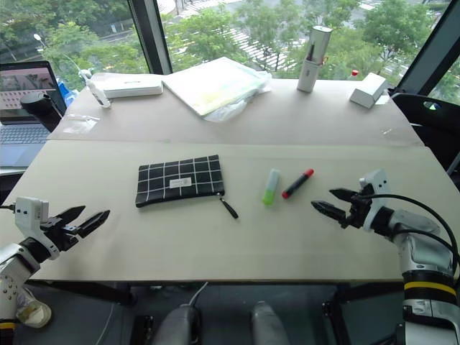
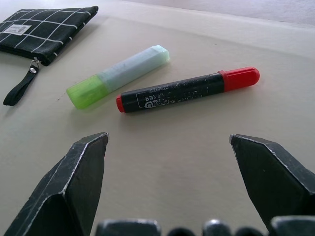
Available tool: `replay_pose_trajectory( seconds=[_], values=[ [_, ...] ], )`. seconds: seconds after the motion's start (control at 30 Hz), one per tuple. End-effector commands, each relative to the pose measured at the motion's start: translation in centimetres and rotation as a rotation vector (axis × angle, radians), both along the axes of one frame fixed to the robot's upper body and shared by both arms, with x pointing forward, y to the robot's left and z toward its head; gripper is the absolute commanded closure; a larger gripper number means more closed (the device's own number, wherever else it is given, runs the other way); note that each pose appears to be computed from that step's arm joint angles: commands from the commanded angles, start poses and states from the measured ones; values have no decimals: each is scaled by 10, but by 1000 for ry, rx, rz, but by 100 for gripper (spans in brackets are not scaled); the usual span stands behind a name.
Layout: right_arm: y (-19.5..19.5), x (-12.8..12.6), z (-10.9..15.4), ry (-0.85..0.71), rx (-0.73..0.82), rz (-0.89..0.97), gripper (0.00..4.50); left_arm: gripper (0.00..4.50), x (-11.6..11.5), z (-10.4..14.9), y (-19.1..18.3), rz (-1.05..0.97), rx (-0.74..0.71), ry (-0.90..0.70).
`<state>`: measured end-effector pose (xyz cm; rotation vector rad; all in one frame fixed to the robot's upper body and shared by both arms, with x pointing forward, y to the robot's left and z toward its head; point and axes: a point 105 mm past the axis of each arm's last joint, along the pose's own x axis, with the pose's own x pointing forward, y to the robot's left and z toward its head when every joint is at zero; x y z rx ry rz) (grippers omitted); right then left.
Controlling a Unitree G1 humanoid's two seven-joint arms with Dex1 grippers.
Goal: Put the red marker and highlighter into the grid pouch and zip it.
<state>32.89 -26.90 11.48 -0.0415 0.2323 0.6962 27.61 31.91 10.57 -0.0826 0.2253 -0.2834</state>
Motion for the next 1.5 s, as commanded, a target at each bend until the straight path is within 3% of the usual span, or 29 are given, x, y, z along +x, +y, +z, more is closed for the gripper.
replay_pose_trajectory(
  seconds=[0.03,0.13,0.23,0.33,0.4,0.47,0.5,0.7,0.9,1.03,1.13,1.5],
  values=[
    [-5,0,13,-66,10,-10,12,0,1,11,0,-51,-9,-31],
    [-5,0,12,-62,5,-11,12,0,-3,13,-5,-159,-68,-34],
    [-5,2,15,-76,30,-22,12,0,-5,12,-9,-250,-26,-52],
    [-2,1,29,-108,89,3,76,0,-3,7,-9,-303,113,-61],
    [-1,1,35,-125,96,11,149,0,-3,5,-11,-353,219,-74],
    [4,0,43,-133,98,42,192,0,1,7,-14,-399,337,-105],
    [8,-2,48,-135,105,71,243,0,4,9,-15,-421,383,-122],
    [38,-2,71,-182,98,180,446,0,16,9,-30,-535,490,-161],
    [102,10,89,-229,105,318,446,0,27,2,-40,-633,605,-157],
    [166,31,55,-178,-87,365,446,0,42,-1,-37,-646,769,-172],
    [196,47,45,-159,-121,325,446,0,51,-1,-41,-636,800,-211],
    [227,69,27,-157,-196,294,446,0,56,-8,-48,-625,804,-268]
  ],
)
